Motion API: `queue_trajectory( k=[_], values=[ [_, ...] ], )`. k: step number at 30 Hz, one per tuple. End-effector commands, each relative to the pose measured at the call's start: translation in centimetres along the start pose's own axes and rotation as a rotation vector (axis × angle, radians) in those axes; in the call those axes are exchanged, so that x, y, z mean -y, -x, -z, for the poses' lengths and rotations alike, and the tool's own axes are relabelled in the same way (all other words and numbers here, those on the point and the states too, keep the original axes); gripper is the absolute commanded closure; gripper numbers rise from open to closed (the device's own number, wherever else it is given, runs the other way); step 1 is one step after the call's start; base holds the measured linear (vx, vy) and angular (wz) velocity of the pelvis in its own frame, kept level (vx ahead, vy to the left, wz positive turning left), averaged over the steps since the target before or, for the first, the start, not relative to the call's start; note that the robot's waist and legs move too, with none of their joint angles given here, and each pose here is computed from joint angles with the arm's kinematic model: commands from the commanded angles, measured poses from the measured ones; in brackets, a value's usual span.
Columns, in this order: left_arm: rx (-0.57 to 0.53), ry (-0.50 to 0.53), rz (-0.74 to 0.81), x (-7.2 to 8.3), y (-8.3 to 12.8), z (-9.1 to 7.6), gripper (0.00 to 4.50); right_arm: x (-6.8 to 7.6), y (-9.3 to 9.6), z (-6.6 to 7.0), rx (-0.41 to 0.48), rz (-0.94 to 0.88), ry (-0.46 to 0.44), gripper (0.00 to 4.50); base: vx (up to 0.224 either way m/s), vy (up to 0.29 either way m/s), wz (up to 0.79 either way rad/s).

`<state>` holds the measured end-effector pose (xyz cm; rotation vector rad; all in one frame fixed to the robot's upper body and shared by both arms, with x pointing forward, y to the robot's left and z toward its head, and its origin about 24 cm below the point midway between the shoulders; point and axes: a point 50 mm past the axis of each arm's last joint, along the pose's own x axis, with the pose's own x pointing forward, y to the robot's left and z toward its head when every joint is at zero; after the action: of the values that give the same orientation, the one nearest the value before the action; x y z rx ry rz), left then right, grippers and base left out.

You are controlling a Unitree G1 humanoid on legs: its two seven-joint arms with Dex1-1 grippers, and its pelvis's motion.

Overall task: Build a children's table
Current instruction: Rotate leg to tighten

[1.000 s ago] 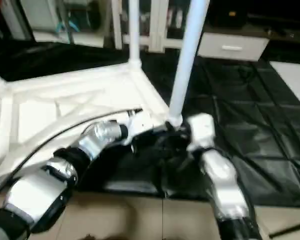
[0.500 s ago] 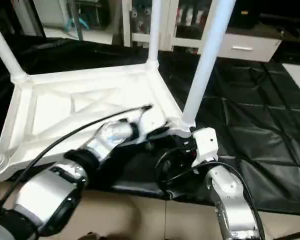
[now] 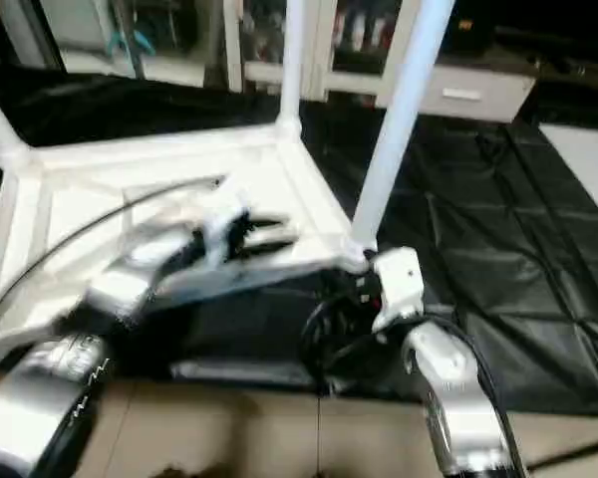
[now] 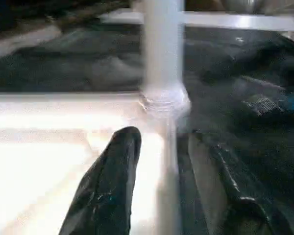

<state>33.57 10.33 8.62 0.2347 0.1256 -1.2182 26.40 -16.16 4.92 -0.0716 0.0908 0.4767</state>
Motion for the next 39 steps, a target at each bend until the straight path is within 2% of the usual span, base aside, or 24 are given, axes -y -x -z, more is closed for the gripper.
queue_trajectory(
  k=[1, 3, 4, 7, 8, 9, 10, 12, 17, 24, 29, 30, 31, 32, 33, 35, 37, 39],
  values=[
    [-0.012, -0.001, 0.146, 1.5, 0.8, -1.4, 2.52, 0.0, 0.1, -0.3, 0.008, -0.018, 0.002, 0.6, 0.0, 0.0, 0.0],
    [-0.048, 0.0, 0.179, 2.0, 1.6, -1.1, 2.52, -0.1, 0.1, -0.2, 0.007, -0.028, 0.002, 0.6, 0.0, 0.0, 0.0],
    [-0.183, 0.001, 0.215, 2.5, 3.7, -0.1, 2.52, -0.5, 0.2, -0.2, 0.003, -0.053, 0.005, 0.6, 0.0, 0.0, 0.0],
    [-0.272, 0.007, 0.225, 2.7, 5.0, 0.3, 2.52, -0.6, 0.2, -0.2, 0.003, -0.063, 0.005, 0.6, 0.0, 0.0, 0.0],
    [-0.335, 0.015, 0.228, 2.9, 5.9, 0.5, 2.52, -0.7, 0.1, -0.2, 0.004, -0.064, -0.001, 0.6, 0.0, 0.0, 0.0],
    [-0.335, 0.015, 0.228, 2.9, 5.9, 0.5, 2.52, -0.7, 0.1, -0.2, 0.004, -0.064, -0.001, 0.6, 0.0, 0.0, 0.0],
    [-0.426, -0.023, 0.155, 2.1, 6.7, 0.8, 2.52, -0.9, 0.1, -0.1, 0.004, -0.068, 0.001, 0.6, 0.0, 0.0, 0.0],
    [-0.441, -0.032, 0.135, 2.0, 6.8, 0.8, 2.52, -0.9, 0.1, -0.1, 0.004, -0.069, 0.001, 0.6, 0.0, 0.0, 0.0],
    [-0.56, -0.094, -0.002, 0.3, 7.3, 1.2, 2.52, -0.9, 0.1, -0.1, 0.004, -0.068, 0.005, 0.6, 0.0, 0.0, 0.0],
    [-0.722, -0.314, -0.313, -4.2, 7.9, 1.1, 2.52, -0.8, -0.1, -0.2, 0.006, -0.057, 0.009, 0.6, 0.0, 0.0, 0.0],
    [-0.778, -0.446, -0.458, -6.1, 8.1, 1.3, 2.52, -1.1, -0.1, -0.1, 0.005, -0.061, 0.016, 0.6, 0.0, 0.0, 0.0],
    [-0.781, -0.479, -0.488, -6.4, 8.1, 1.3, 2.52, -1.2, -0.2, -0.1, 0.006, -0.063, 0.017, 0.6, 0.0, 0.0, 0.0],
    [-0.722, -0.457, -0.497, -6.3, 7.7, 1.1, 2.52, -1.2, -0.2, -0.1, 0.008, -0.068, 0.021, 0.6, 0.0, 0.0, 0.0],
    [-0.722, -0.457, -0.497, -6.3, 7.7, 1.1, 2.52, -1.2, -0.2, -0.1, 0.008, -0.068, 0.021, 0.6, 0.0, 0.0, 0.0],
    [-0.622, -0.4, -0.489, -5.9, 6.8, 0.6, 2.52, -1.2, -0.2, -0.2, 0.009, -0.068, 0.027, 0.6, 0.0, 0.0, 0.0],
    [-0.537, -0.339, -0.481, -5.5, 6.1, 0.3, 2.52, -1.2, -0.1, -0.2, 0.011, -0.064, 0.026, 0.6, 0.0, 0.0, 0.0],
    [-0.314, -0.161, -0.473, -4.3, 4.7, -0.5, 2.52, -1.1, 0.0, -0.2, 0.014, -0.052, 0.02, 0.6, 0.0, 0.0, 0.0],
    [-0.156, -0.035, -0.477, -3.5, 4.1, -1.1, 2.52, -1.1, 0.0, -0.2, 0.018, -0.046, 0.001, 0.6, 0.0, 0.0, 0.0]
  ],
)
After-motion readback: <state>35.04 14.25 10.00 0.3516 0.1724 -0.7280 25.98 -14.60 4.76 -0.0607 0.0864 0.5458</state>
